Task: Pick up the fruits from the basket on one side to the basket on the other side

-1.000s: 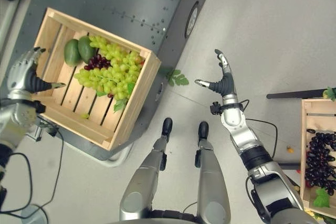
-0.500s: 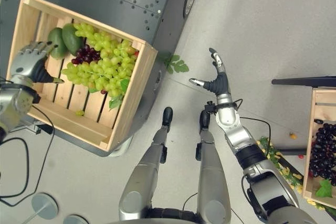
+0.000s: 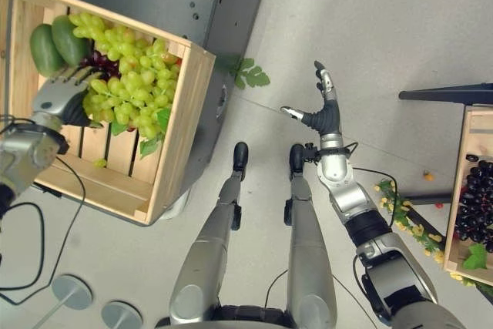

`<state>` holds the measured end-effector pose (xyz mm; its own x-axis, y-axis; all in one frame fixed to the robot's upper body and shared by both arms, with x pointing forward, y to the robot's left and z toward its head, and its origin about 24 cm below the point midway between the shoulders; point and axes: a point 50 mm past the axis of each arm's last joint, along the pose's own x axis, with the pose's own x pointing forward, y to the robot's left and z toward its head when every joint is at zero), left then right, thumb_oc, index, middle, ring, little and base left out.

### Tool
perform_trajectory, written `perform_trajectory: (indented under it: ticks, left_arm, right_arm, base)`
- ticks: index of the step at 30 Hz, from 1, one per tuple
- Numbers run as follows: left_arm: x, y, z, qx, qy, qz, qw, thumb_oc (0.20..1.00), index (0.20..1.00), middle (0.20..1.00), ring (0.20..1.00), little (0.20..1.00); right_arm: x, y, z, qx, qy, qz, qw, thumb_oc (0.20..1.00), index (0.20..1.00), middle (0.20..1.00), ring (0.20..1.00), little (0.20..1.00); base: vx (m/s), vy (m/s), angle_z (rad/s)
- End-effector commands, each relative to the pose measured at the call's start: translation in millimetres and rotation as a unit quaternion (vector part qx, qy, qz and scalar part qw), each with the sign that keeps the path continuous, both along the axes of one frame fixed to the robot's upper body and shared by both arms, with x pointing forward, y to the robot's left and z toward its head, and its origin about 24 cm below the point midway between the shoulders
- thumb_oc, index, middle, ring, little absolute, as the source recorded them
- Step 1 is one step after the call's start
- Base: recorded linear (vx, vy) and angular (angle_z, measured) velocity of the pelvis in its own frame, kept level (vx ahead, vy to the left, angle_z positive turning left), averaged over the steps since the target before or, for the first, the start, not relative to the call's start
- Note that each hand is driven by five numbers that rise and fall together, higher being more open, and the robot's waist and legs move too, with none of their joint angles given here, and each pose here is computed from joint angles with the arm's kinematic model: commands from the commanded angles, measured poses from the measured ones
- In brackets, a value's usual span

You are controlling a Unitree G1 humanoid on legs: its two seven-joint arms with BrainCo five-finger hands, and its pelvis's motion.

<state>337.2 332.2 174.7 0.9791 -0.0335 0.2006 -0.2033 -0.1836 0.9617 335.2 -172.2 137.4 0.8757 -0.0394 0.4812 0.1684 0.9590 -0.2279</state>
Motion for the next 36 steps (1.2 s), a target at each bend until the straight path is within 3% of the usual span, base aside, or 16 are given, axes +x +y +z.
perform_trajectory:
  ticks: [1, 15, 16, 17, 18, 19, 36]
  left_arm:
    - [0, -6, 4, 0.001, -0.003, -0.02, 1.0, 1.0, 1.0, 1.0, 1.0, 1.0]
    - [18, -23, 3, 0.03, -0.006, -0.018, 0.999, 1.0, 1.0, 1.0, 1.0, 1.0]
    - [19, -24, 2, 0.032, -0.004, -0.017, 0.999, 0.84, 0.84, 0.84, 0.84, 0.84]
    - [20, -24, 2, 0.038, -0.002, -0.012, 0.999, 0.592, 0.592, 0.592, 0.592, 0.592]
    - [22, -25, 2, 0.042, -0.001, -0.009, 0.999, 0.294, 0.294, 0.294, 0.294, 0.294]
    - [23, -23, 1, 0.05, 0.002, 0.0, 0.999, 0.2, 0.2, 0.2, 0.2, 0.2]
    - [22, -13, 4, 0.06, -0.004, 0.035, 0.998, 0.2, 0.2, 0.2, 0.2, 0.2]
  right_arm:
    - [-11, 2, 13, 0.021, -0.053, 0.014, 0.998, 1.0, 1.0, 1.0, 1.0, 1.0]
    - [-13, 2, 8, 0.028, -0.048, 0.013, 0.998, 1.0, 1.0, 1.0, 1.0, 1.0]
    - [-13, 2, 8, 0.028, -0.047, 0.013, 0.998, 1.0, 1.0, 1.0, 1.0, 1.0]
    - [-13, 3, 9, 0.029, -0.048, 0.014, 0.998, 1.0, 1.0, 1.0, 1.0, 1.0]
    - [-13, 3, 8, 0.03, -0.047, 0.014, 0.998, 1.0, 1.0, 1.0, 1.0, 1.0]
    - [-14, 4, 7, 0.032, -0.046, 0.015, 0.998, 1.0, 1.0, 1.0, 1.0, 1.0]
    - [-15, 3, 4, 0.038, -0.04, 0.015, 0.998, 1.0, 1.0, 1.0, 1.0, 1.0]
  base:
    - [0.0, -0.019, -0.08]
    - [0.0, 0.0, -0.01]
    - [-0.01, -0.011, -0.03]
    - [0.0, 0.0, 0.0]
    - [0.0, 0.0, 0.0]
    - [0.0, 0.0, 0.0]
    - [0.0, -0.006, -0.02]
